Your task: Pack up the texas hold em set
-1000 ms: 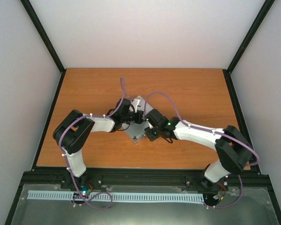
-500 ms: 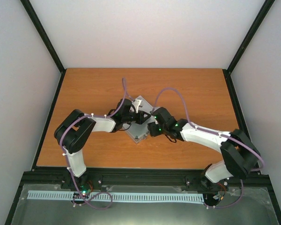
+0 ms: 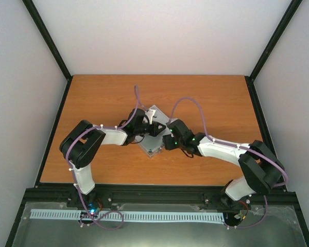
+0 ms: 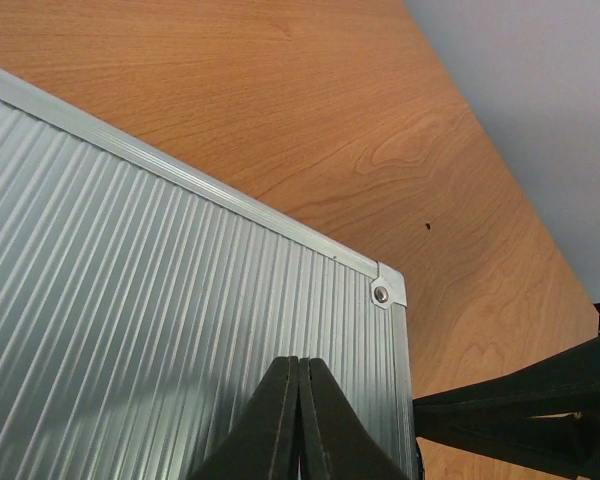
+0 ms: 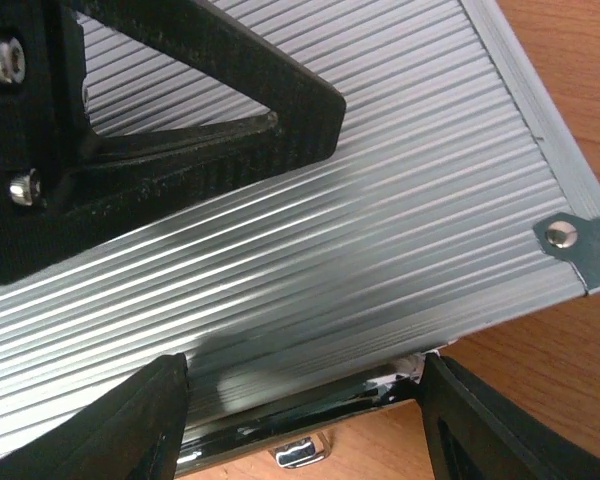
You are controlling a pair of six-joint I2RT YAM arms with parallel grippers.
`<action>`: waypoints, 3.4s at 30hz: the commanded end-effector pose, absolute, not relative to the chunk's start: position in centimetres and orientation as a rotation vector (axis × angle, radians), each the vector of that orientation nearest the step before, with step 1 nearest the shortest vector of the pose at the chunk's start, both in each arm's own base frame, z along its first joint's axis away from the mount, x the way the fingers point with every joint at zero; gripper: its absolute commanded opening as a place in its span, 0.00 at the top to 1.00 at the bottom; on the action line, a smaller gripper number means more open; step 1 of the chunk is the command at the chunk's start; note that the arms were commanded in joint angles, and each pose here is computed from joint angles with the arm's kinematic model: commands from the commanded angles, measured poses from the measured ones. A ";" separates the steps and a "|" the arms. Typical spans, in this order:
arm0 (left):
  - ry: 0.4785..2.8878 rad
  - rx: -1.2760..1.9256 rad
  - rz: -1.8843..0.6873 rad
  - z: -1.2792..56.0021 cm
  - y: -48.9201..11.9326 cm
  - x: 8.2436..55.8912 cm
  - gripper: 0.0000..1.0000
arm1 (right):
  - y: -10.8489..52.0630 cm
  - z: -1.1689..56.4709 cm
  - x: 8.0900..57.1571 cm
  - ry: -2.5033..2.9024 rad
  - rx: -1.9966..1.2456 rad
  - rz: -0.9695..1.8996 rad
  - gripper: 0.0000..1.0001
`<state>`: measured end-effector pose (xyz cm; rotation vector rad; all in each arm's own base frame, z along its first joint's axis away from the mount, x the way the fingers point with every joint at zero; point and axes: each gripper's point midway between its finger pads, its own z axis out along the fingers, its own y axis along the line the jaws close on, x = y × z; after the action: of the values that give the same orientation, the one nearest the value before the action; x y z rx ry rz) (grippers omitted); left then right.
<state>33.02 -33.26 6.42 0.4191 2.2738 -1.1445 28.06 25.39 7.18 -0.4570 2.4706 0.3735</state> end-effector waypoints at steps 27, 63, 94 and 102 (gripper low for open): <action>2.971 0.342 -0.907 -8.4 -27.0 21.7 0.99 | 22.2 5.8 24.5 2.505 -0.378 0.473 0.32; 2.995 0.368 -0.889 -8.8 -27.1 21.8 0.99 | 25.3 6.1 25.2 2.209 -0.554 1.277 0.00; 2.986 0.372 -0.890 -8.8 -27.1 21.9 0.99 | 27.7 8.1 23.0 2.215 -0.593 1.458 0.00; 2.988 0.375 -0.886 -8.9 -27.1 21.9 0.99 | 28.5 11.0 24.1 2.153 -0.608 1.470 0.00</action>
<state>32.99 -34.13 6.26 0.4699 2.2887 -1.1565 24.46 26.15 6.64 -0.4703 2.3067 1.3519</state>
